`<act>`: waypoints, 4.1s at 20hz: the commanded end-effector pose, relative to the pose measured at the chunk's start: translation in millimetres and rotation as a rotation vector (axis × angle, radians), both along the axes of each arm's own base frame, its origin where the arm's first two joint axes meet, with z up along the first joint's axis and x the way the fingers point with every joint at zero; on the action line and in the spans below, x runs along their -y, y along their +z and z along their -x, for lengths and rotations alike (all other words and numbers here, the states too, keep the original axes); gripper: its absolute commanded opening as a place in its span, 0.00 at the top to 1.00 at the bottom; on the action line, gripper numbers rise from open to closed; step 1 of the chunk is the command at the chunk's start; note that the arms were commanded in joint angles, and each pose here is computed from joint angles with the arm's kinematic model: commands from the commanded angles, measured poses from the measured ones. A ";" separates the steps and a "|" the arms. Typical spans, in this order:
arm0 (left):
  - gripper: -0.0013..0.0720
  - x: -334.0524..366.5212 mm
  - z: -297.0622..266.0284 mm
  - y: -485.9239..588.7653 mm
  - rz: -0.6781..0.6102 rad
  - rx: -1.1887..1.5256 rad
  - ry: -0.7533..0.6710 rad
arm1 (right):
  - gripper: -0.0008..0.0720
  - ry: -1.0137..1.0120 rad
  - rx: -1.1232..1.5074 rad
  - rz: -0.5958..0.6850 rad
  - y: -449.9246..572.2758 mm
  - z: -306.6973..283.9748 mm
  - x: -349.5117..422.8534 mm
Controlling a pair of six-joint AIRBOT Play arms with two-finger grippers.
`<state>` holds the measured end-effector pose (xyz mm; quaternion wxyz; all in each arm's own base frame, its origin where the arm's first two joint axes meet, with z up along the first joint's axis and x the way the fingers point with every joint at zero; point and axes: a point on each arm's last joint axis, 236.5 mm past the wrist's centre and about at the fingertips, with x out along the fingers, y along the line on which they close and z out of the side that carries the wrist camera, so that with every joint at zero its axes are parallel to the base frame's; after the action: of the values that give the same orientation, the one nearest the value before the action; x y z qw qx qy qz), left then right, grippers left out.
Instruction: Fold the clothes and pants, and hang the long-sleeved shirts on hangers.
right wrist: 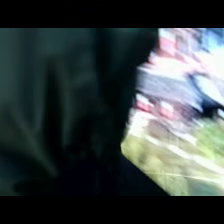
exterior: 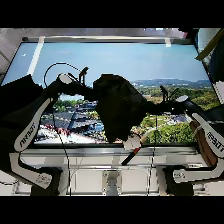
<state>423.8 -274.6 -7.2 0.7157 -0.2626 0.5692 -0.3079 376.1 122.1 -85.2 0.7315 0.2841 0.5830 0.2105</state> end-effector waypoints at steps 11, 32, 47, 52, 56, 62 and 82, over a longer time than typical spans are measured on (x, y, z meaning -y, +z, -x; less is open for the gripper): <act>0.16 -24.5 -13.7 0.2 0.007 -0.020 0.067 | 0.95 -0.173 0.385 0.290 159.5 -105.5 112.0; 0.97 99.2 35.7 -16.7 -0.011 0.085 -0.092 | 0.27 0.183 0.172 0.246 139.4 -29.7 22.5; 0.97 19.2 189.4 -62.1 -0.484 -0.053 -0.286 | 0.27 0.279 0.135 0.242 135.9 -10.0 0.6; 0.15 -0.1 87.2 51.1 -0.303 0.361 0.023 | 0.27 0.286 0.129 0.282 131.1 -9.3 8.8; 0.02 -71.3 39.9 50.1 -0.350 0.314 0.261 | 0.27 0.275 0.143 0.299 130.4 -13.9 11.9; 0.02 -49.2 25.2 -11.0 -0.252 0.114 0.349 | 0.27 0.284 0.125 0.260 133.2 -8.1 4.5; 0.97 -18.0 -24.4 -57.3 -0.218 0.230 0.425 | 0.27 0.238 0.185 0.275 135.8 -26.2 7.0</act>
<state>436.7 -255.7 -68.9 0.8364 -0.2646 0.4668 -0.1115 403.6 114.5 51.0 0.7859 0.0909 0.5636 0.2375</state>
